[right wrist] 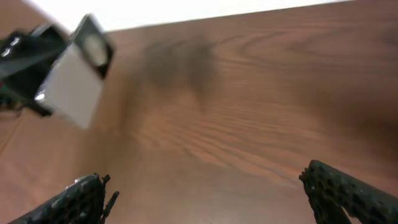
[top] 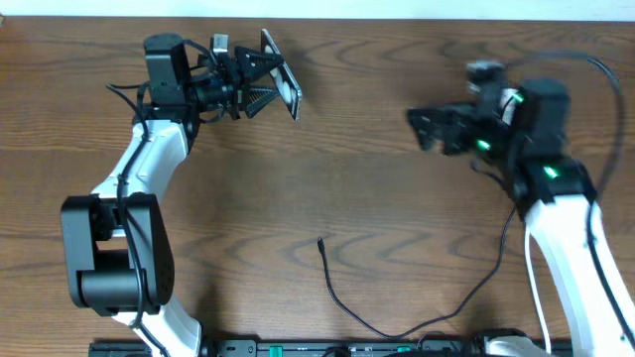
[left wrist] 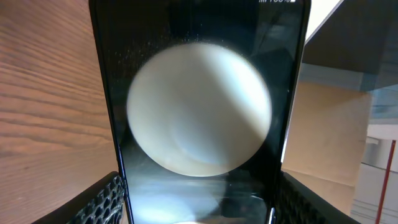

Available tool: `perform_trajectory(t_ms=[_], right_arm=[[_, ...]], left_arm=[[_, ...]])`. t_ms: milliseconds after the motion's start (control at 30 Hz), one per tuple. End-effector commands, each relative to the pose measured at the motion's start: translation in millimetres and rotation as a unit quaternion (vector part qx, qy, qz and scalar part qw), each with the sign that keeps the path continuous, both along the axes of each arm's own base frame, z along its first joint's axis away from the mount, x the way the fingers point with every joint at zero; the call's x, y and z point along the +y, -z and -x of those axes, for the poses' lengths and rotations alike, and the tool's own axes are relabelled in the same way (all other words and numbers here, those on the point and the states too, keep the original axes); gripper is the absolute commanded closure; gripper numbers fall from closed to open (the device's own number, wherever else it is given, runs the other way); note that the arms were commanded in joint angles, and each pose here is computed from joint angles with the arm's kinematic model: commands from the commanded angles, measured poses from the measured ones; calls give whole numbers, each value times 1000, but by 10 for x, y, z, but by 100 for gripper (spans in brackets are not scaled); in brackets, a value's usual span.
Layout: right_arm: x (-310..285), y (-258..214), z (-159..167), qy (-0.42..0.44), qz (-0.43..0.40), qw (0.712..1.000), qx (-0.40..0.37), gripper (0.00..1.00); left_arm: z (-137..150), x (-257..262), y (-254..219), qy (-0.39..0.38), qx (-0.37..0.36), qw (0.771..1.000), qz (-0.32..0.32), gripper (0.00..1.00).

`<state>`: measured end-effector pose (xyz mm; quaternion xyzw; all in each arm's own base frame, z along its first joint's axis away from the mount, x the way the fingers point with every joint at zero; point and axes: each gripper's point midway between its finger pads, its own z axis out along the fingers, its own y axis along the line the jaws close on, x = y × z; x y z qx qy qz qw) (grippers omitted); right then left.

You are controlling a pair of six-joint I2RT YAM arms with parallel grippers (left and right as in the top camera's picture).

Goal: Plug charger to phone and switch on socket
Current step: 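Raise the right gripper off the table toward the center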

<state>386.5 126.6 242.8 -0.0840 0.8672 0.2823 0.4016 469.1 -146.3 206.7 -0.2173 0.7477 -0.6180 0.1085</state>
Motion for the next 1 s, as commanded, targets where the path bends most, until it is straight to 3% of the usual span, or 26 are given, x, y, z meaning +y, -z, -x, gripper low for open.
perform_trajectory(t_ms=[0,300,567,800,967], right_arm=[[256,-142,-78,-49,7,998,-24,1],[97,91,-132,-4,52,999,12,1],[30,167,-110,8,70,997,24,1],[-61,232,-113,30,92,995,34,1],[-91,257,-113,37,100,994,37,1]], left_arm=[[-17,-13,-300,2,-36,999,4,93],[81,-79,-444,20,62,995,80,93],[89,-104,-693,30,91,987,130,93],[124,-118,-722,32,155,975,159,93],[128,-120,-730,33,160,973,161,93]])
